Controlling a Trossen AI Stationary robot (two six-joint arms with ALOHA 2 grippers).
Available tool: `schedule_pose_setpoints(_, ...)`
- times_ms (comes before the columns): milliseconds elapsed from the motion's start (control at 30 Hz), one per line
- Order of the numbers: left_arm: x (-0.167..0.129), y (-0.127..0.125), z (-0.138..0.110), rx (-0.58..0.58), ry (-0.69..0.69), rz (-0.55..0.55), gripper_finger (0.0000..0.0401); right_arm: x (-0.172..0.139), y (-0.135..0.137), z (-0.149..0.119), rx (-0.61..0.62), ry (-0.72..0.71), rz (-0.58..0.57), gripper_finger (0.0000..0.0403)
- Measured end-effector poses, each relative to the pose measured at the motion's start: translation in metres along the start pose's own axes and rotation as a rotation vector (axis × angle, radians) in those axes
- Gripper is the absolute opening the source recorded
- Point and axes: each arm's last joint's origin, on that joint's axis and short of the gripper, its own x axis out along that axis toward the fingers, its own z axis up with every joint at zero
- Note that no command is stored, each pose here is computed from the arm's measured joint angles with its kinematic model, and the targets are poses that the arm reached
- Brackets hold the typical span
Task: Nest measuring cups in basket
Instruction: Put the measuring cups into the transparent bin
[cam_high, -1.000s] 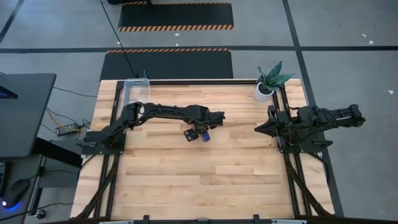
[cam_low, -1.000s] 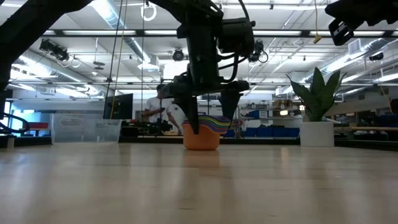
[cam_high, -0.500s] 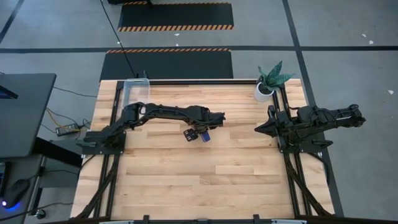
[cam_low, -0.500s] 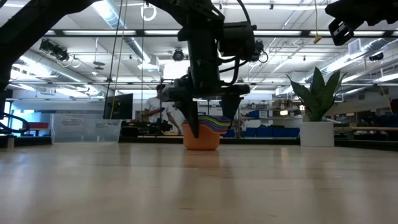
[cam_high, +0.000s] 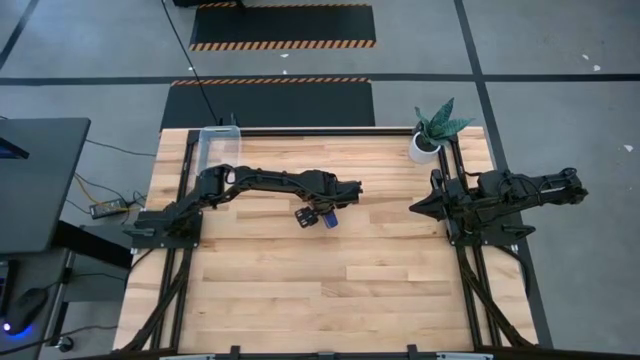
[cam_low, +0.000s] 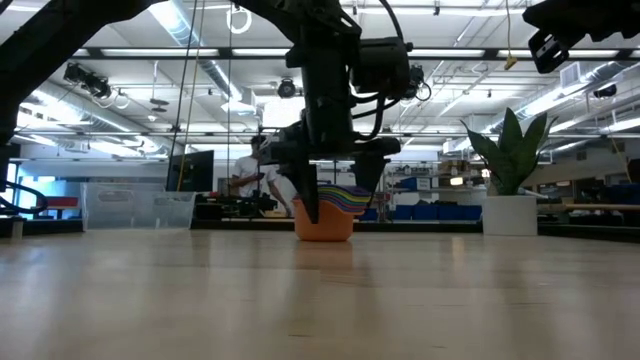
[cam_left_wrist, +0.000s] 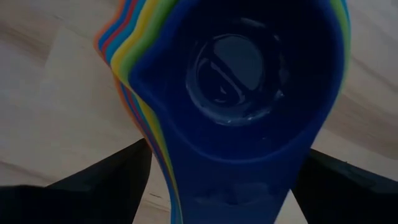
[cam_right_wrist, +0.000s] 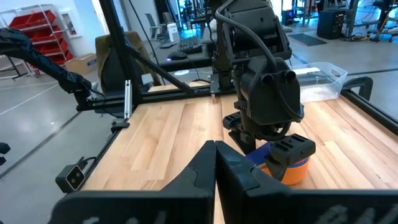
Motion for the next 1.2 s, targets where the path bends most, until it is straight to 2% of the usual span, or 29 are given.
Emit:
schedule_pose_setpoints(133,0.0000,0.0003,-0.0004,-0.001,0.016,0.008,0.0327,0.0000,0.0000,0.0000,0.000,0.000,0.000,0.0016)
schedule_pose_setpoints(467,-0.0002,0.0008,-0.0012,0.001,0.018,0.010,0.0225,0.0000,0.0000,0.0000,0.000,0.000,-0.001,0.0016)
schedule_pose_setpoints(633,-0.0004,0.0010,-0.0013,0.001,0.017,0.012,0.0188,0.0000,0.0000,0.0000,0.000,0.000,-0.001,0.0016)
schedule_pose_setpoints(800,-0.0004,0.0011,-0.0013,0.001,0.019,0.013,0.0175,0.0000,0.0000,0.0000,0.000,0.000,-0.001,0.0016)
schedule_pose_setpoints(1200,-0.0008,0.0010,-0.0013,0.001,0.020,0.012,0.0174,0.0000,0.0000,0.0000,0.000,0.000,-0.001,0.0016)
